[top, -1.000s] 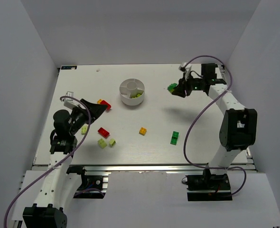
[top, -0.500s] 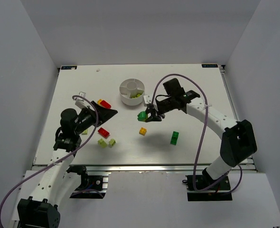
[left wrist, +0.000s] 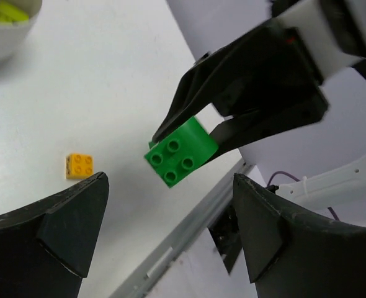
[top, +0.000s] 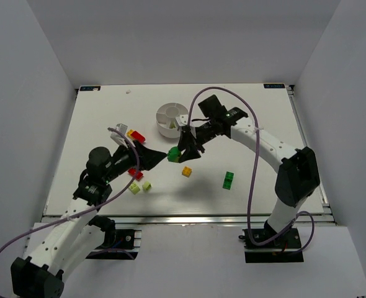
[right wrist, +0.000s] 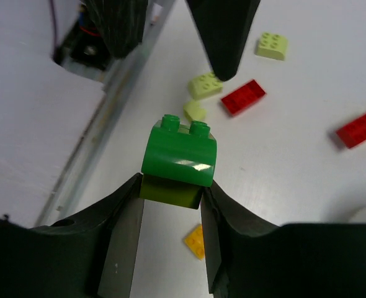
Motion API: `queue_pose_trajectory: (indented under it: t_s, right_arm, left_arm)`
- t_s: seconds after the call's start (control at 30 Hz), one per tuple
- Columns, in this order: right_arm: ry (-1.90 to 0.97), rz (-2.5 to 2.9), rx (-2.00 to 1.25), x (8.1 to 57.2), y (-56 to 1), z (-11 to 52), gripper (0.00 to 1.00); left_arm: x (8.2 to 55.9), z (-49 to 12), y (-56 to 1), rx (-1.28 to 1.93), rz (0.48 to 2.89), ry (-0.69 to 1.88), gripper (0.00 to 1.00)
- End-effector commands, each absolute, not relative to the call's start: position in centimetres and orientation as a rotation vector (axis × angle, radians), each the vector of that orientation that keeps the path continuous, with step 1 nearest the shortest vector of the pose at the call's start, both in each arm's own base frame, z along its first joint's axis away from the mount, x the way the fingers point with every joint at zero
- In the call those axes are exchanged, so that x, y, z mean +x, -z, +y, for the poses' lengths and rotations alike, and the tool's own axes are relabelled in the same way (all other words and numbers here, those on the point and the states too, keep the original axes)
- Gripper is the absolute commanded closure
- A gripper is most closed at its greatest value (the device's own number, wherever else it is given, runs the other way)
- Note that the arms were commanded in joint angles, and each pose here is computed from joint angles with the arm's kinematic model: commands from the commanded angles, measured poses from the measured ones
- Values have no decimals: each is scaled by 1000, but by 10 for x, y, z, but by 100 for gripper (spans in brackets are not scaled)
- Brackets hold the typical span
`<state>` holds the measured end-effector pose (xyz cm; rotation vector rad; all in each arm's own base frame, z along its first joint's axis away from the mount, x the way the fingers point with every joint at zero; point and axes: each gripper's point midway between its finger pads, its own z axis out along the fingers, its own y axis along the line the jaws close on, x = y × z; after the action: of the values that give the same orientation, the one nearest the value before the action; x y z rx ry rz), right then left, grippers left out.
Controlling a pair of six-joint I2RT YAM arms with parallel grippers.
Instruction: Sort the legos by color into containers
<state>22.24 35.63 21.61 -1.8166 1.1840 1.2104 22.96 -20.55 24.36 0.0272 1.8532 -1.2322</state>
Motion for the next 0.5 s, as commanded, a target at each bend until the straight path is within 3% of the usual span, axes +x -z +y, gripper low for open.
queue_pose_trajectory:
  t_s: [0.0,0.17,0.47]
  right_arm:
    - [-1537,1206,-1771,187,-242,351,100]
    - [-1765,1256,-1730,170,-246,349,100]
    - [-1882,1260,-1657,174,-257,361,100]
  left_arm:
    - [231,-195,-262,124,1714,1113,10]
    - [232,-195,-257,146,1721,1097,11]
    - [233,-206,-257,196,1703,1130,18]
